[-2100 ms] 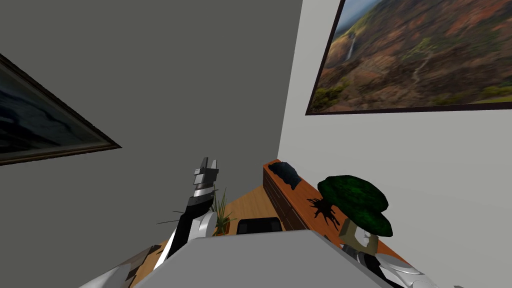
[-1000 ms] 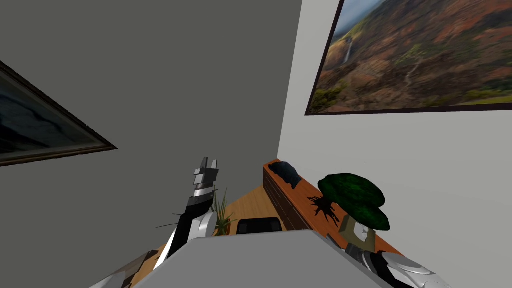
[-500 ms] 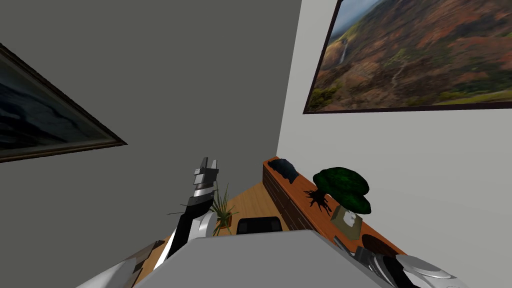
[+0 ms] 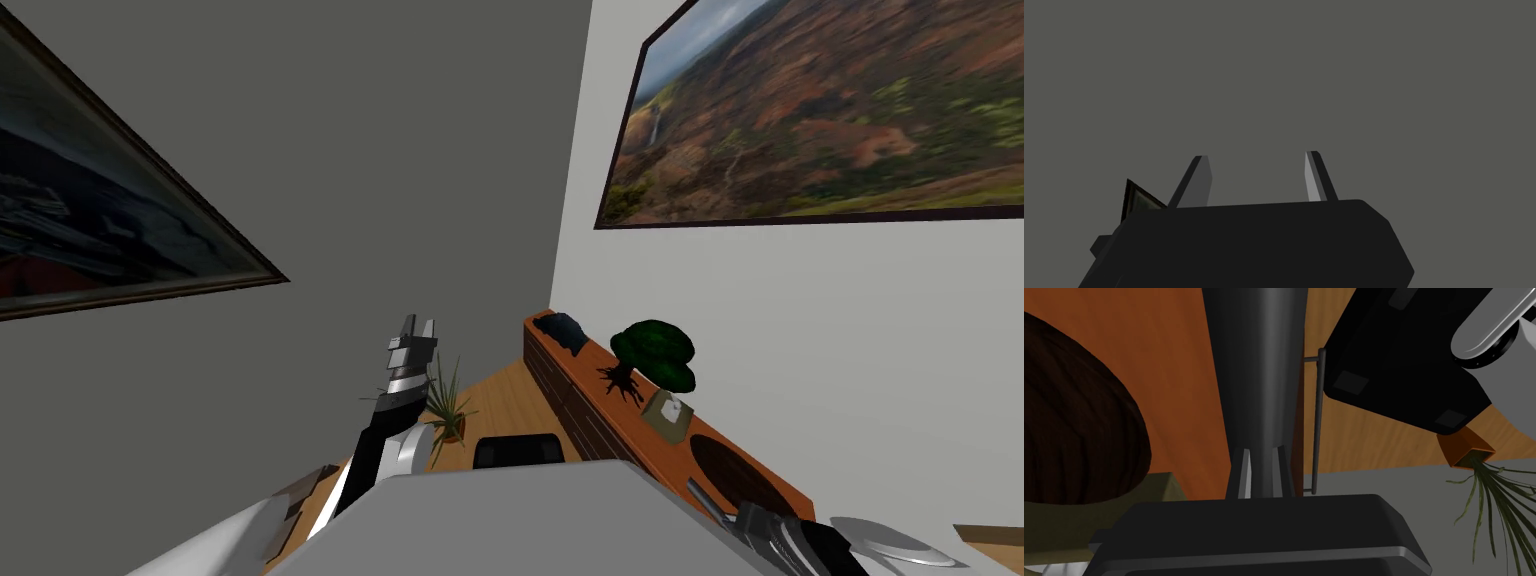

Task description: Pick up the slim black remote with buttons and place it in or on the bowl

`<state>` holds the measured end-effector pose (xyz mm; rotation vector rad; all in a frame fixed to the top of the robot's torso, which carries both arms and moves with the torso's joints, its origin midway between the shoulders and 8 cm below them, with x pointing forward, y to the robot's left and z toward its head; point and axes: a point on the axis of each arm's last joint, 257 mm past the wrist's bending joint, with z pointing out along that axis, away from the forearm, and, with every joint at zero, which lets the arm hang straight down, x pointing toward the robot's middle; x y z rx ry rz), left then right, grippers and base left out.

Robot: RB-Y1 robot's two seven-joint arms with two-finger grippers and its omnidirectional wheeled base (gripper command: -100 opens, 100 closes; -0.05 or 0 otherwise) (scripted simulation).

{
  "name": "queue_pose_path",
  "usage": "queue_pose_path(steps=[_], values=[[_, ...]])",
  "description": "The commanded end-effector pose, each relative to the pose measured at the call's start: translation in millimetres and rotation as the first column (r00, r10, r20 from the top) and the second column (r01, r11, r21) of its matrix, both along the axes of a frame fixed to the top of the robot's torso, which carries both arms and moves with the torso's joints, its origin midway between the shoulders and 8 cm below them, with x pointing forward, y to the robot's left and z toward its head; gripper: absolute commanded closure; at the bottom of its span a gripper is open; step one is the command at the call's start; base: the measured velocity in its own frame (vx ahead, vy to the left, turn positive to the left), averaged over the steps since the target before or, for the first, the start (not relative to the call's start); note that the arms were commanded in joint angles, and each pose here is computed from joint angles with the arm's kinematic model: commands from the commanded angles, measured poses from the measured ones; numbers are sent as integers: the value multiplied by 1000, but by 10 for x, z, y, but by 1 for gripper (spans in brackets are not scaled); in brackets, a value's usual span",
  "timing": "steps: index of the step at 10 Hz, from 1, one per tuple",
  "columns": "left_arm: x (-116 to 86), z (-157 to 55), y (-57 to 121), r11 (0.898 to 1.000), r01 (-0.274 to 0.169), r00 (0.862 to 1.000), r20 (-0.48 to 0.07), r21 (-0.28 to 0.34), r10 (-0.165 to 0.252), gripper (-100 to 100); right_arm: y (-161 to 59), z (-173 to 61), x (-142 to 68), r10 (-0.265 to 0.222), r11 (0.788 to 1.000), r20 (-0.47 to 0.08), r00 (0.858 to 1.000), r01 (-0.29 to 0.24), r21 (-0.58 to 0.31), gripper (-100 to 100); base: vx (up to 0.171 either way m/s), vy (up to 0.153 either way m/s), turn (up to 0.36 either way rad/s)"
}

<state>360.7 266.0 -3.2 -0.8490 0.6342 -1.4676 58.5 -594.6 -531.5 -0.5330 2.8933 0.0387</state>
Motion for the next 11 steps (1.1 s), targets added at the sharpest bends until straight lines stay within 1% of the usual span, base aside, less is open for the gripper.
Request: queue_pose_path(steps=[1,2,3,4,5,7,8,9,10,11], values=[[0,0,0,1000,0,1000,0,0,0,0,-7,32,-15,0,1000,-5,1000,0,3,100,-115,0,-10],[0,0,0,1000,0,1000,0,0,0,0,-140,157,-57,-5,1000,-17,1000,5,-1,100,-146,9,-3],[0,0,0,1000,0,1000,0,0,0,0,-202,218,-73,-6,1000,-22,1000,6,-4,100,-191,-7,-9],[0,0,0,1000,0,1000,0,0,0,0,-202,218,-73,-6,1000,-22,1000,6,-4,100,-131,-27,-19],[0,0,0,1000,0,1000,0,0,0,0,-262,277,-85,-7,1000,-26,1000,6,-7,100,-84,-22,-9],[0,0,0,1000,0,1000,0,0,0,0,-452,464,-84,-6,1000,-33,999,6,-23,100,-149,6,0],[0,0,0,1000,0,1000,0,0,0,0,-563,559,-2,1,999,-22,1000,-2,-44,100,-175,-24,-22],[0,0,0,1000,0,1000,0,0,0,0,-612,569,206,29,997,11,1000,-28,-77,100,-52,-70,-46],[0,-1,1,1000,0,1000,0,0,0,0,-535,545,256,40,997,19,999,-38,-62,100,39,-75,0],[0,-1,1,1000,0,1000,0,0,0,0,-611,568,207,29,997,12,1000,-28,-77,100,53,-40,33]])
